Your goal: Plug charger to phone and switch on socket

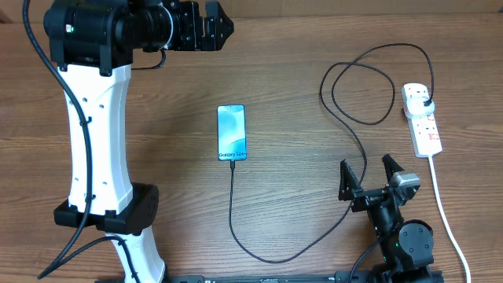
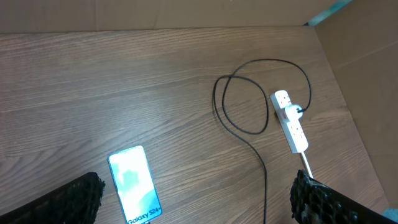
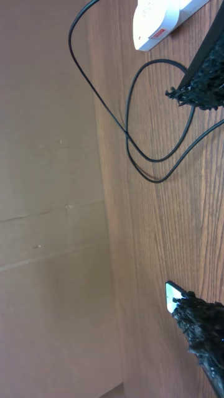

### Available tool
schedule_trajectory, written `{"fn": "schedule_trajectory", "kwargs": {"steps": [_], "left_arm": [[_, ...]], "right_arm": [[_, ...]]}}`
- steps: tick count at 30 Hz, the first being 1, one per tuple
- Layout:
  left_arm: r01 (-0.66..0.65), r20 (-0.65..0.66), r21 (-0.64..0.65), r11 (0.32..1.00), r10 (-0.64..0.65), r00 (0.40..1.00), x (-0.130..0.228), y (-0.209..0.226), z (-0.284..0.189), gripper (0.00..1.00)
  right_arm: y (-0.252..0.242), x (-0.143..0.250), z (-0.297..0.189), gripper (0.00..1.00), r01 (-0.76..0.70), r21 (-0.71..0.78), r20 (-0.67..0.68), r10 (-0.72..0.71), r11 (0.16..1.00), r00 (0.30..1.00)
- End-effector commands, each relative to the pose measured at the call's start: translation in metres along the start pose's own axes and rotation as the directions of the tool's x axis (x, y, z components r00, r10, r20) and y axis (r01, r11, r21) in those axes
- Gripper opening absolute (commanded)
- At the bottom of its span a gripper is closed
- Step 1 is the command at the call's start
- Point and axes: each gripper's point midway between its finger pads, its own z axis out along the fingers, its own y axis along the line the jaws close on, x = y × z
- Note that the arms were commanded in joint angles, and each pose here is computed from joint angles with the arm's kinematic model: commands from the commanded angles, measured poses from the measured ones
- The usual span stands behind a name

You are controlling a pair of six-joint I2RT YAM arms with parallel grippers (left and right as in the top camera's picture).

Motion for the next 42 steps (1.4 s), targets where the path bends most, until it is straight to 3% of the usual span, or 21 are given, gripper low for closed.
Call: {"fn": "schedule_trajectory", "kwargs": {"steps": [1, 42], "left_arm": [[-0.009, 0.005, 0.014, 1.000, 0.009, 1.000, -0.0017, -0.0018, -0.0005, 1.00], [-0.011, 0.002, 0.016, 1.000, 0.011, 1.000, 0.0025, -0.0055, -0.0060, 1.00]], "right_arm": [[0.0000, 0.0028, 0.0002, 1.00, 0.007, -0.005, 0.001, -0.007, 1.000, 1.000], [0.0000, 0.0027, 0.0002, 1.00, 0.007, -0.005, 0.001, -0.007, 1.000, 1.000]]}}
